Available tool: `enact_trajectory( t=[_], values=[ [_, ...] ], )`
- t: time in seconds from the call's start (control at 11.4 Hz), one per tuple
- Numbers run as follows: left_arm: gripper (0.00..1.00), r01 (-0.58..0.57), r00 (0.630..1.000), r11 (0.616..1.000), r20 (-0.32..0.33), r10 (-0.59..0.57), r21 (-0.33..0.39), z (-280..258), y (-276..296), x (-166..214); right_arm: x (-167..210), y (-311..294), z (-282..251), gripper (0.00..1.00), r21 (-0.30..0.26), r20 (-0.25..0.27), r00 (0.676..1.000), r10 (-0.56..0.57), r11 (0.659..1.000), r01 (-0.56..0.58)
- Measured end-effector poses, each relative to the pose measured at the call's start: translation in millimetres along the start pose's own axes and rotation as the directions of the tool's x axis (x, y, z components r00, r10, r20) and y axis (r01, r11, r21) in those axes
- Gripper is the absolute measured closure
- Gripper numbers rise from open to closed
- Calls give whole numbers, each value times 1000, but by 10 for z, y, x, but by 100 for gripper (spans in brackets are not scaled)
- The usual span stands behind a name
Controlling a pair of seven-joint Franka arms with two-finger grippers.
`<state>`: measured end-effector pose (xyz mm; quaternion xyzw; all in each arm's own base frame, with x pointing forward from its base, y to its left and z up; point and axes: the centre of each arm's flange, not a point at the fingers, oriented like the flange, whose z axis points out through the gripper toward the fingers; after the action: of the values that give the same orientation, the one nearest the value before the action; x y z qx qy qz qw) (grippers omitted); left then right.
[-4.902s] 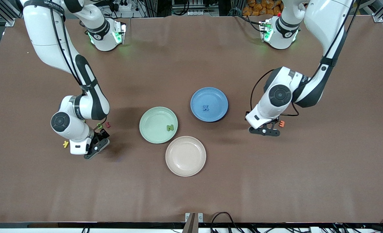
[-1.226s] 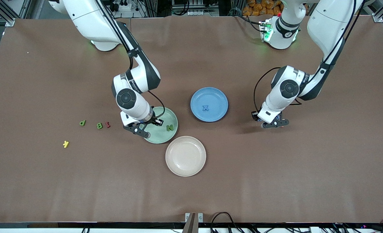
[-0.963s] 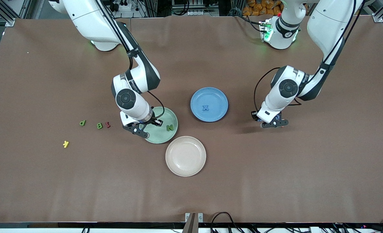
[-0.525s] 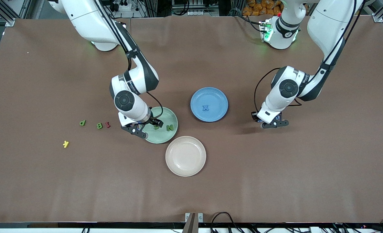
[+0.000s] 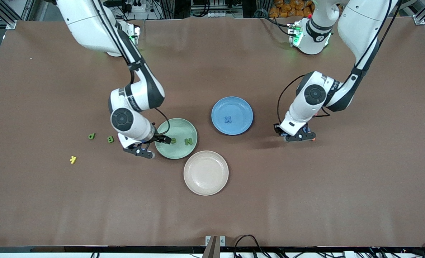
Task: Sort letters by color into matching plates
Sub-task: 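Carry a to the blue plate with the left gripper while the right gripper withdraws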
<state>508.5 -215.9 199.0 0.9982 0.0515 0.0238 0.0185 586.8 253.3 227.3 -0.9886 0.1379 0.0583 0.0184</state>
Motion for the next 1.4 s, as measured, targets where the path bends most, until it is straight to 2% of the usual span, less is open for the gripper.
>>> enact_trajectory(
  t=[0.35, 0.53, 0.88, 1.4],
  values=[
    [63, -58, 998, 998, -30, 58, -4, -211, 326, -130, 363, 487, -75, 0, -3, -14, 993, -119, 993, 119],
    [63, -88, 995, 996, -46, 88, -3, -337, 470, -196, 505, 712, -100, 0, -3, -18, 991, -133, 991, 133],
    [63, -122, 991, 992, -62, 121, -15, -444, 666, -273, 791, 1247, -152, 0, -66, -37, 990, -139, 988, 136],
    [63, -122, 990, 991, -78, 118, -47, -576, 947, -377, 1113, 2091, -201, 0, -67, -21, 967, -254, 965, 252]
  ],
)
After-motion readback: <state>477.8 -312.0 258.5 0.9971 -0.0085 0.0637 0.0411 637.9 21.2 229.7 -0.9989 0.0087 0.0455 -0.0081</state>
